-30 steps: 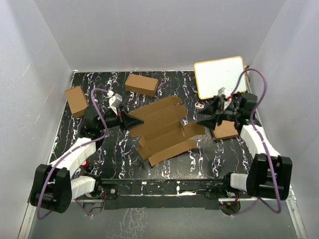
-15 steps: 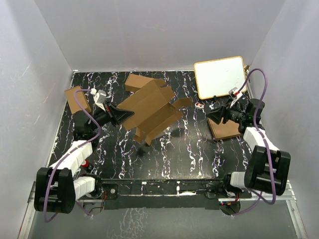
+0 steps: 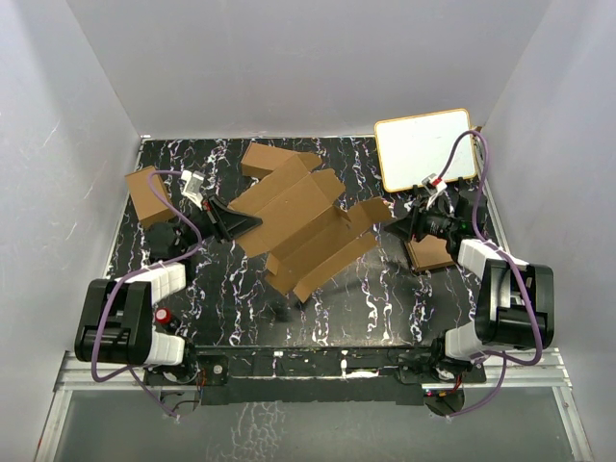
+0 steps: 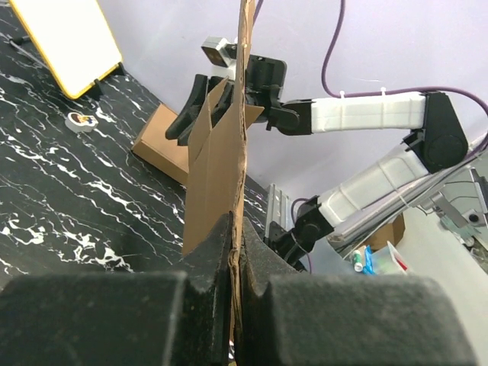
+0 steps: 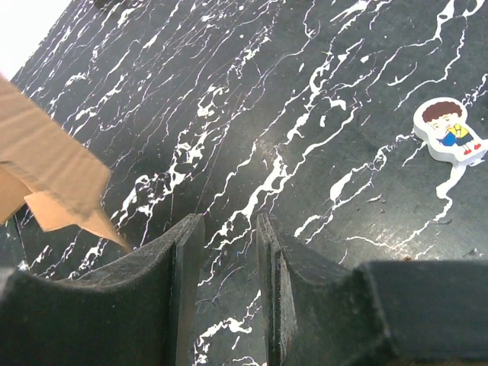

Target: Fold the paper box

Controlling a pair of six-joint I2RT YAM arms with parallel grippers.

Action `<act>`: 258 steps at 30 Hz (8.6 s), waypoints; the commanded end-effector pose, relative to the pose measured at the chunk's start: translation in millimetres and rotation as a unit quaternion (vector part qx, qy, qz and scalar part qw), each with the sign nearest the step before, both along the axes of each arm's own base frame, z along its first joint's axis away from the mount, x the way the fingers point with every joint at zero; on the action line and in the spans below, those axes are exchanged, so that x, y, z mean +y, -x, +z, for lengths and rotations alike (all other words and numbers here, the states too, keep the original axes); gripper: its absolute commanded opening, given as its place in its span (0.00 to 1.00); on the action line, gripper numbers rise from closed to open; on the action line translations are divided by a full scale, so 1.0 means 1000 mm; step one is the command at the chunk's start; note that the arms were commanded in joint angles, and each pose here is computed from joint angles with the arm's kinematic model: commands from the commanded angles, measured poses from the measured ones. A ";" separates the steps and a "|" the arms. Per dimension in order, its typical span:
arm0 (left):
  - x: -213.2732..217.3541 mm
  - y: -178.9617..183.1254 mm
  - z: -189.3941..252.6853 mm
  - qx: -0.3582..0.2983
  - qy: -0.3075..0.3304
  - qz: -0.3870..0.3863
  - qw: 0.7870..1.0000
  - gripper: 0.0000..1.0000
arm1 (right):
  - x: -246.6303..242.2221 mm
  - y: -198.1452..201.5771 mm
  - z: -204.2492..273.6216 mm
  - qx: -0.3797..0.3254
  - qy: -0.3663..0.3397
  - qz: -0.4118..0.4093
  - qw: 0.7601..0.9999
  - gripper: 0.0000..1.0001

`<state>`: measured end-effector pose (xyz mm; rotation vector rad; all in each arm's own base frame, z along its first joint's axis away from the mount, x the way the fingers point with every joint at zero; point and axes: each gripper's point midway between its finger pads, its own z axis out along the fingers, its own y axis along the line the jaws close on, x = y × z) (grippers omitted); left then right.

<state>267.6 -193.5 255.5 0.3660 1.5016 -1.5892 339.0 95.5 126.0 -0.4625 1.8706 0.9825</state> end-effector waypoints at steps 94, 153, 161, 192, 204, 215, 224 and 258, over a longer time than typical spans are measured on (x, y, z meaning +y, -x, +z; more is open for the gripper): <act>0.011 0.078 0.142 -0.338 0.017 0.022 0.941 0.00 | 0.029 0.062 0.175 -0.115 -0.079 0.196 0.971 0.65; 0.009 0.065 0.137 -0.338 -0.028 0.030 0.940 0.00 | 0.058 0.104 0.160 -0.127 -0.096 0.325 0.932 0.65; 0.009 0.058 0.135 -0.343 -0.055 0.035 0.937 0.00 | 0.055 0.101 0.159 -0.124 -0.096 0.318 0.935 0.65; 0.011 0.048 0.148 -0.356 -0.051 0.051 0.932 0.00 | 0.060 0.098 0.147 -0.091 -0.109 0.319 0.937 0.65; 0.010 0.056 0.157 -0.358 -0.010 0.039 0.933 0.00 | 0.070 0.084 0.134 -0.071 -0.100 0.275 0.954 0.65; 0.011 0.063 0.157 -0.347 0.029 0.029 0.937 0.00 | 0.078 0.088 0.135 -0.074 -0.103 0.269 0.955 0.61; 0.012 0.061 0.153 -0.333 0.048 0.029 0.941 0.00 | 0.087 0.093 0.137 -0.079 -0.103 0.287 0.949 0.57; 0.013 0.043 0.100 -0.262 -0.056 0.065 0.961 0.00 | 0.015 0.049 0.124 -0.217 0.063 0.152 0.962 0.87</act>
